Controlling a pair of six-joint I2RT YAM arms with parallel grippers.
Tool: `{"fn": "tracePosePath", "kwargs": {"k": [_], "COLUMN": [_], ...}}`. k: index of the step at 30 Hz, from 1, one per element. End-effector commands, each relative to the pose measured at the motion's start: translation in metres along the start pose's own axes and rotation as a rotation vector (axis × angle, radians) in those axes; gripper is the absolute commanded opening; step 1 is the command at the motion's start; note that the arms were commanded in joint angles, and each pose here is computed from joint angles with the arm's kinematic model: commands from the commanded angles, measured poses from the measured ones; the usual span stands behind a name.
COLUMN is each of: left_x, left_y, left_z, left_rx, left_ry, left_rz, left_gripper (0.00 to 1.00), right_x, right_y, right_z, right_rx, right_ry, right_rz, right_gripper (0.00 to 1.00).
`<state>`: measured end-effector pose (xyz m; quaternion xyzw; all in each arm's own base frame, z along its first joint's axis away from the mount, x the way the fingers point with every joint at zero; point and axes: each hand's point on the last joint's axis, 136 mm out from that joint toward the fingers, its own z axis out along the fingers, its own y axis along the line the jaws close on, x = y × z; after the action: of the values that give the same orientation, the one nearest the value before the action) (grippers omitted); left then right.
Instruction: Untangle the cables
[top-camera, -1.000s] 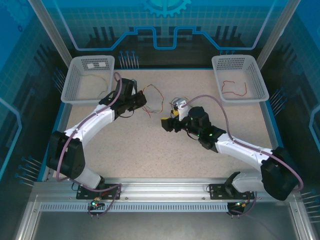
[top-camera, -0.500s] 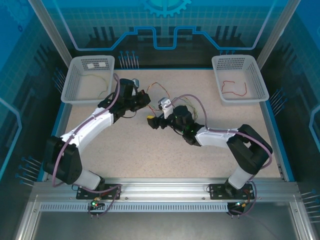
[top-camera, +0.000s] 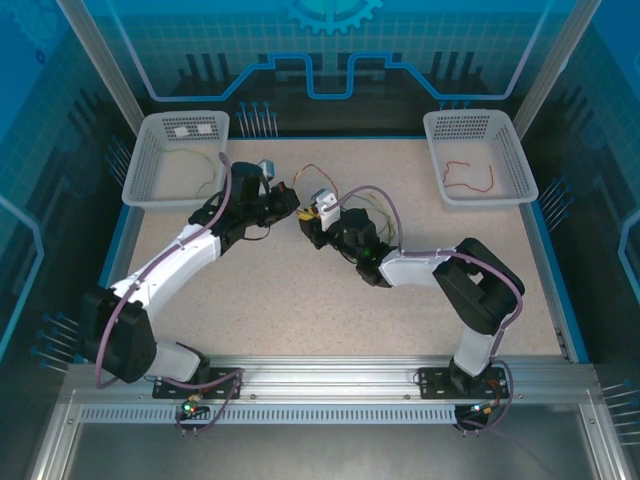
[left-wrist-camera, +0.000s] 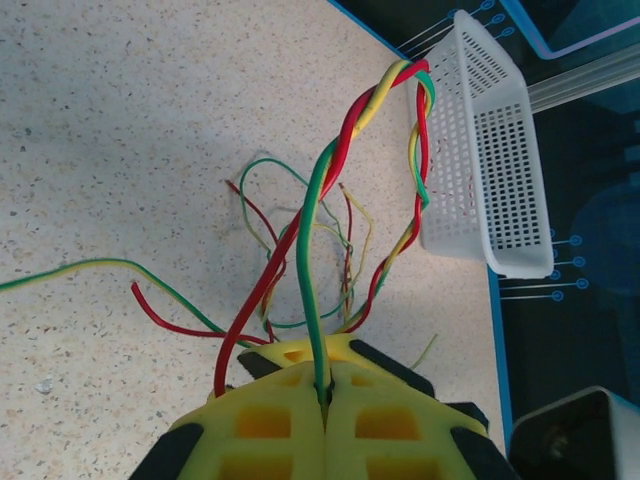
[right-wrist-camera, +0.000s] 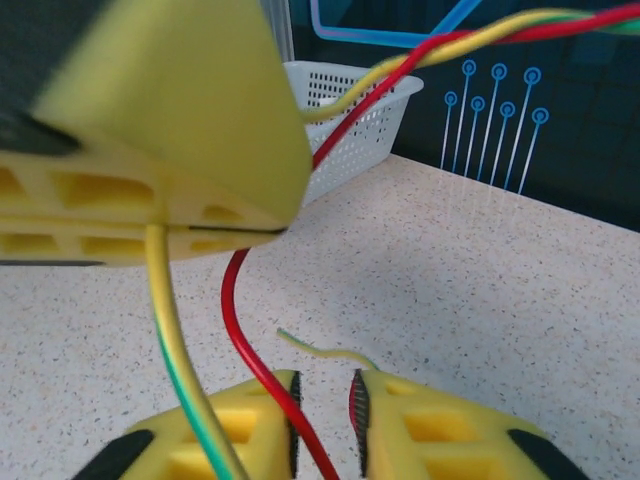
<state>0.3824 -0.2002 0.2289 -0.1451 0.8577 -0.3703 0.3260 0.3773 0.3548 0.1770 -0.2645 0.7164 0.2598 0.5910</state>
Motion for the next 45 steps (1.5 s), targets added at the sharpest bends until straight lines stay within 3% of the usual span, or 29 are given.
{"fn": "tracePosePath", "kwargs": {"k": [1,3,17,23,31,45], "left_x": [-0.007,-0.009,-0.028,-0.036,-0.043,-0.051], "left_y": [-0.014,-0.013,0.005,0.032,0.078,0.11], "left_z": [-0.015,-0.017,-0.036,-0.045,-0.052,-0.059], "left_rx": [0.072,0.082,0.069,0.001,-0.137,-0.26], "left_ry": [-0.03,-0.035,-0.098,-0.13,-0.168,-0.223], "left_rz": [-0.019,-0.037,-0.058,-0.017,0.027,0.043], "left_gripper": [0.0,0.0,0.0,0.0,0.0,0.0], "right_x": [-0.013,-0.002,0.004,0.002,-0.013,-0.022], "right_y": [0.004,0.004,0.018,0.005,-0.031,-0.111], "right_z": [-0.001,-0.008,-0.046,-0.07,-0.115,-0.181], "right_rx": [0.004,0.006,-0.072,-0.01,0.08,0.316], "right_ry": [-0.047,-0.025,0.034,0.081,0.079,0.077], "right_rz": [-0.009,-0.009,-0.041,-0.056,-0.032,0.103], "right_gripper": [0.12,0.0,0.0,0.0,0.0,0.0]}}
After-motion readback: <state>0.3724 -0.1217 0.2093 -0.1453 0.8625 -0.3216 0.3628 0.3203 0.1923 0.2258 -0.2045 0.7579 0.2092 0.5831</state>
